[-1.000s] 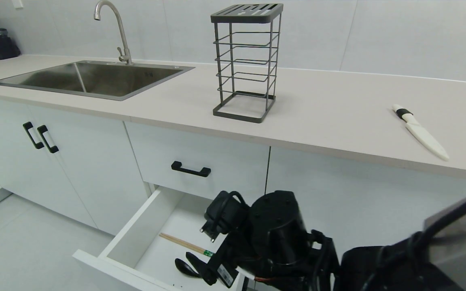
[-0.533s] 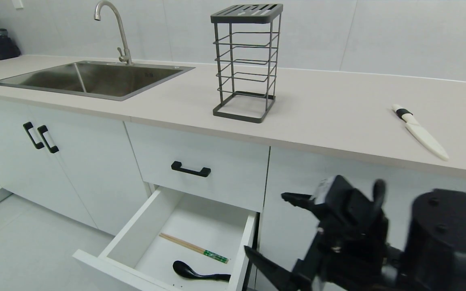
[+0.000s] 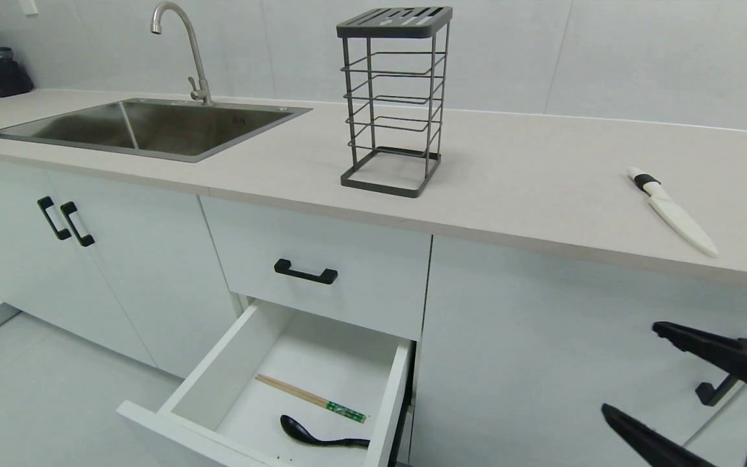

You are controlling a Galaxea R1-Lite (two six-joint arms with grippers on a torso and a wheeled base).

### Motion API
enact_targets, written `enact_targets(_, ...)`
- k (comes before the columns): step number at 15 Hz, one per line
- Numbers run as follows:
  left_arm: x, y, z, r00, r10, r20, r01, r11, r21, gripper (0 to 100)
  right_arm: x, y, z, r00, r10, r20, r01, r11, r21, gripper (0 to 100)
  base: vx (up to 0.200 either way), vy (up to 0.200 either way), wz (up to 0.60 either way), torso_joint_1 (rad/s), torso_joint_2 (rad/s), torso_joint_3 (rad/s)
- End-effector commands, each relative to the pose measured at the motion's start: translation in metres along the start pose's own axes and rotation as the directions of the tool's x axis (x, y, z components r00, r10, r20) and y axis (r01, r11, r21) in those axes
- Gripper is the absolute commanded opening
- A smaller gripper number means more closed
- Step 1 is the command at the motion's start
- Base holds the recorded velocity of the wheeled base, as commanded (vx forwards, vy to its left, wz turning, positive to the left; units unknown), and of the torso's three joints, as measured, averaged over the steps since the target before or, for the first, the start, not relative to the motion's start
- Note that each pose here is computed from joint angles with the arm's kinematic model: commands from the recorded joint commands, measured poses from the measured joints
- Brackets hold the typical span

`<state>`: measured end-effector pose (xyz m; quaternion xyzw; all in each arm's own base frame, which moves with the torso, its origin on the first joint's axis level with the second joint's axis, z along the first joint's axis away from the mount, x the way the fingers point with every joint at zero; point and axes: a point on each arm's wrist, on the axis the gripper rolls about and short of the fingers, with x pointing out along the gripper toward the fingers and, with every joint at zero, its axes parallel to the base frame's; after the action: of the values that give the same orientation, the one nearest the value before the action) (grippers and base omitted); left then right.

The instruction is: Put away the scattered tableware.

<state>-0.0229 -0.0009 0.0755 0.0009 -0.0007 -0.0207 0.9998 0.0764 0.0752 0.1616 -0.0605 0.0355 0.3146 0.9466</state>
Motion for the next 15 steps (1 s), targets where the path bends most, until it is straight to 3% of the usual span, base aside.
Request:
enact_targets(1, 0.000, 0.000, 0.000, 1.000, 0.000, -0.001, 0.000, 1.000, 0.000, 100, -0.044, -0.016, -0.004, 0.978, -0.173, 0.112, 0.171, 0.985, 0.030, 100, 0.000, 0.000, 0.00, 0.000, 0.00, 0.000)
enact_targets(4, 0.000, 0.000, 0.000, 1.000, 0.000, -0.001, 0.000, 1.000, 0.000, 100, -0.070, -0.019, -0.018, 0.957, -0.277, 0.083, 0.277, 0.961, 0.014, 100, 0.000, 0.000, 0.00, 0.000, 0.00, 0.000)
enact_targets(6, 0.000, 0.000, 0.000, 1.000, 0.000, -0.001, 0.000, 1.000, 0.000, 100, -0.090, -0.020, -0.028, 0.921, -0.381, 0.082, 0.384, 0.923, -0.026, 100, 0.000, 0.000, 0.00, 0.000, 0.00, 0.000)
enact_targets(9, 0.000, 0.000, 0.000, 1.000, -0.006, -0.001, 0.006, 1.000, -0.003, 100, -0.114, -0.017, -0.032, 0.827, -0.538, 0.166, 0.556, 0.826, -0.094, 100, 0.000, 0.000, 0.00, 0.000, 0.00, 0.000)
enact_targets(12, 0.000, 0.000, 0.000, 1.000, -0.008, -0.001, 0.008, 1.000, -0.005, 100, -0.126, -0.013, -0.003, 0.679, -0.694, 0.239, 0.725, 0.684, -0.074, 100, 0.000, 0.000, 0.00, 0.000, 0.00, 0.000)
enact_targets(13, 0.000, 0.000, 0.000, 1.000, -0.006, -0.001, 0.006, 1.000, -0.005, 100, -0.129, -0.009, -0.007, 0.630, -0.741, 0.232, 0.772, 0.631, -0.077, 100, 0.000, 0.000, 0.00, 0.000, 0.00, 0.000)
enact_targets(15, 0.000, 0.000, 0.000, 1.000, -0.006, -0.001, 0.006, 1.000, -0.003, 100, -0.135, 0.003, -0.037, 0.595, -0.782, 0.186, 0.803, 0.589, -0.093, 100, 0.000, 0.000, 0.00, 0.000, 0.00, 0.000)
